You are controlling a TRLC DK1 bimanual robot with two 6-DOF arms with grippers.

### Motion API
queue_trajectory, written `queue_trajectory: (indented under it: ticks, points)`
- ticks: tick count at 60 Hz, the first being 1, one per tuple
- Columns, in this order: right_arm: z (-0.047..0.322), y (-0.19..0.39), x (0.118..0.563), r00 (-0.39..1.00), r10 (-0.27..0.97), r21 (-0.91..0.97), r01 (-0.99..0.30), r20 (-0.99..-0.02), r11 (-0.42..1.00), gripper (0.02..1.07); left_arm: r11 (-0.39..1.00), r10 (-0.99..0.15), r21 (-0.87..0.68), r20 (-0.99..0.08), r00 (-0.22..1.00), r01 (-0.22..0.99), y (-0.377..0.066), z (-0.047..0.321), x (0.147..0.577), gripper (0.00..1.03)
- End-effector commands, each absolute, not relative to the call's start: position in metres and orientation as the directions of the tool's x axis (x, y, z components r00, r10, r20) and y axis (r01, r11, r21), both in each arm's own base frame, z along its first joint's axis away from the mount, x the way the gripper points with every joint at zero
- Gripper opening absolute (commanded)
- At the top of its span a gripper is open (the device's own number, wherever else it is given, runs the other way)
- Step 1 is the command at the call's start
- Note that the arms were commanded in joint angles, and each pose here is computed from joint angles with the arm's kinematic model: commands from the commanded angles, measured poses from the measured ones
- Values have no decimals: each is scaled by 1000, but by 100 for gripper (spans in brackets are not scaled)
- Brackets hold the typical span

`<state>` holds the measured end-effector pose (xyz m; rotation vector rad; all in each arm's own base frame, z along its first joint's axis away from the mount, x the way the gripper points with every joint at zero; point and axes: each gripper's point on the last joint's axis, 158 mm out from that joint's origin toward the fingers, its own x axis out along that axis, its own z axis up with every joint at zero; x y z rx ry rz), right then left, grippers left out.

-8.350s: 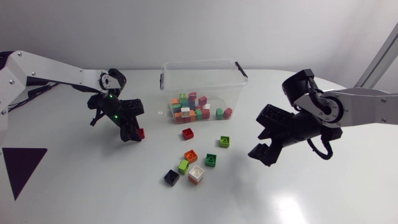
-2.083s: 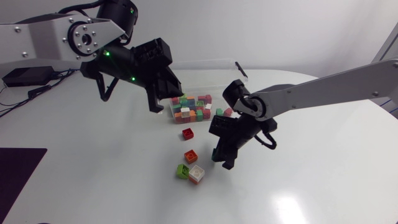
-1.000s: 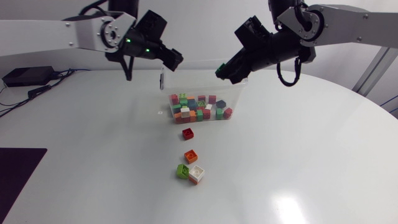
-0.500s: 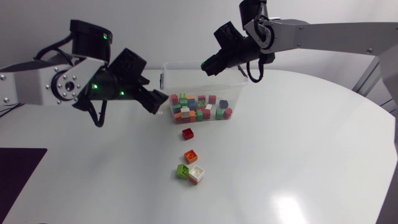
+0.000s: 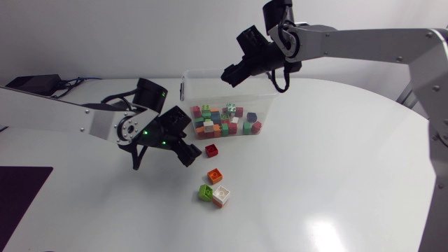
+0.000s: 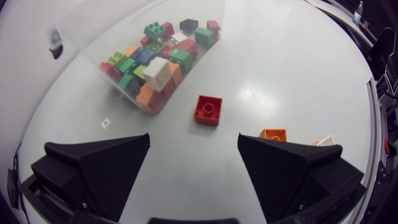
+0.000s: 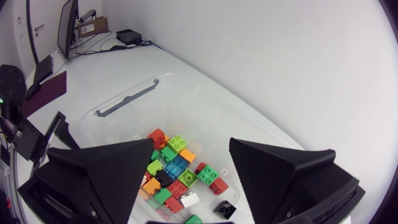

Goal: Place the duplo bricks in the container

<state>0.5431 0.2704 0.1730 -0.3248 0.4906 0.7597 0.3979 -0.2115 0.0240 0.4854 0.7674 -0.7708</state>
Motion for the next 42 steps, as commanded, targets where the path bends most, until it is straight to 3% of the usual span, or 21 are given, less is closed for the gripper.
queue_trajectory:
  ticks: [1, 21, 42]
  points:
    - [198, 254, 529, 650, 568, -106, -699, -504, 707, 95, 603, -451, 112, -769, 454, 790, -223, 13, 406, 98]
    - [198, 215, 448, 604, 589, -78, -731, -537, 678, 95, 567, -482, 64, -782, 395, 821, -245, -4, 420, 98]
    - [165, 211, 375, 520, 613, -47, -784, -595, 619, 97, 519, -494, 43, -800, 341, 854, -267, -30, 429, 98]
